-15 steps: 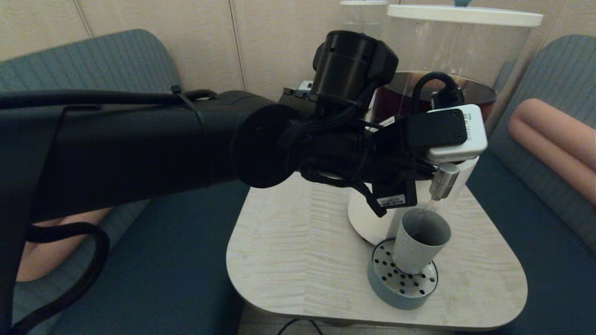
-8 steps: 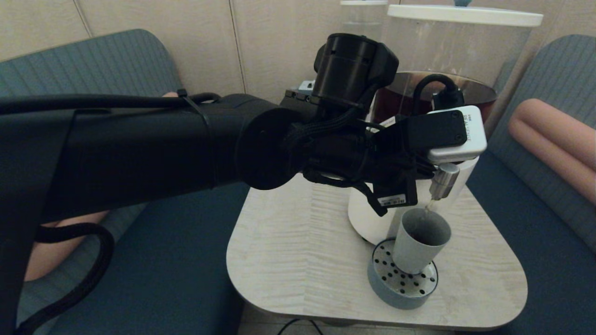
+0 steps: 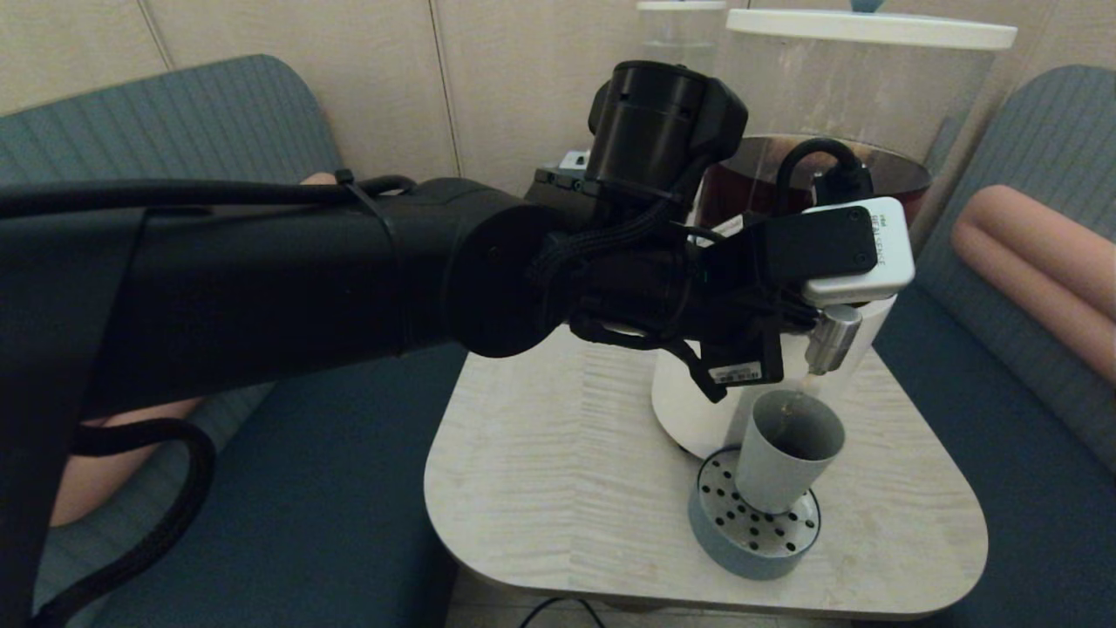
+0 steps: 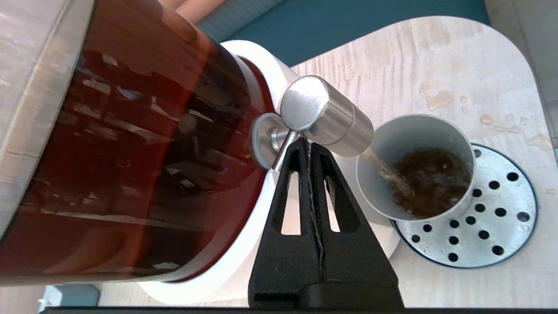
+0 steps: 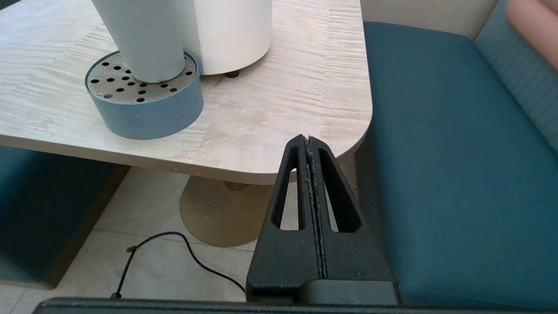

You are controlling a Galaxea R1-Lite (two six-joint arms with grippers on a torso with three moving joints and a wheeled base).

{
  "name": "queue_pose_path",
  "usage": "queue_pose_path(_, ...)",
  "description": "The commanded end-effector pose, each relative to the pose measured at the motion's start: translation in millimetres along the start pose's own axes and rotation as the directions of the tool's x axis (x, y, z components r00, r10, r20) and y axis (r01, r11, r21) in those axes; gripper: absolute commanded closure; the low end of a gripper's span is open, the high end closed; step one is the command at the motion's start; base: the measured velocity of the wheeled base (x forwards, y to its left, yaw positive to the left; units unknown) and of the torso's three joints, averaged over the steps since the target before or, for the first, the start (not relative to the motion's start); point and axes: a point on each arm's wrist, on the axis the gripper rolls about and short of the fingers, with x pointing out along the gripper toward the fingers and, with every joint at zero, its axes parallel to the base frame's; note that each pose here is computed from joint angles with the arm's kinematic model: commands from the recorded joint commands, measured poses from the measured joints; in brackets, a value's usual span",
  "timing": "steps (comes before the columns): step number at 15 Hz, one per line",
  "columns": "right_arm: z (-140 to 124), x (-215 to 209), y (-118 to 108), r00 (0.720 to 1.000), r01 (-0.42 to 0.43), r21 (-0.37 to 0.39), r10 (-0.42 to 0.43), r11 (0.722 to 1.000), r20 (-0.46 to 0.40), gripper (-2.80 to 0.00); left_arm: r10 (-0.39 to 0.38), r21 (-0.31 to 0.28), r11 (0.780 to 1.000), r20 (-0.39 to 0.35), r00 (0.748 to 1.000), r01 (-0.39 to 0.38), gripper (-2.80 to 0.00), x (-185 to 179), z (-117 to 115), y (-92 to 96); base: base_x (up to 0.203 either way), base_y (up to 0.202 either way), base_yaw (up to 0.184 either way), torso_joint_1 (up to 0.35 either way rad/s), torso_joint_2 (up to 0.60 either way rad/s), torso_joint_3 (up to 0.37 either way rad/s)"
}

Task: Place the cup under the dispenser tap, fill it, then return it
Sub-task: Turn off the faucet

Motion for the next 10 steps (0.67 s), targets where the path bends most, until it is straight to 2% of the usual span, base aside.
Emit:
queue_pose_path(1, 0.1, 0.1, 0.0, 1.0, -0.001, 0.0, 0.001, 1.0, -0.001, 0.0, 0.002, 0.007, 1.0, 0.003, 1.0, -0.002, 0.0, 0.0, 0.5, 0.2, 0.0, 0.0, 0.0, 0.0, 0.0, 0.0)
queue_pose_path(10, 0.1, 0.1, 0.0, 1.0, -0.001, 0.0, 0.001, 1.0, -0.001, 0.0, 0.024, 0.035, 0.999, 0.018, 1.0, -0.025, 0.0, 3.7, -0.2, 1.4, 0.0, 0.0, 0.0, 0.0, 0.0, 0.0)
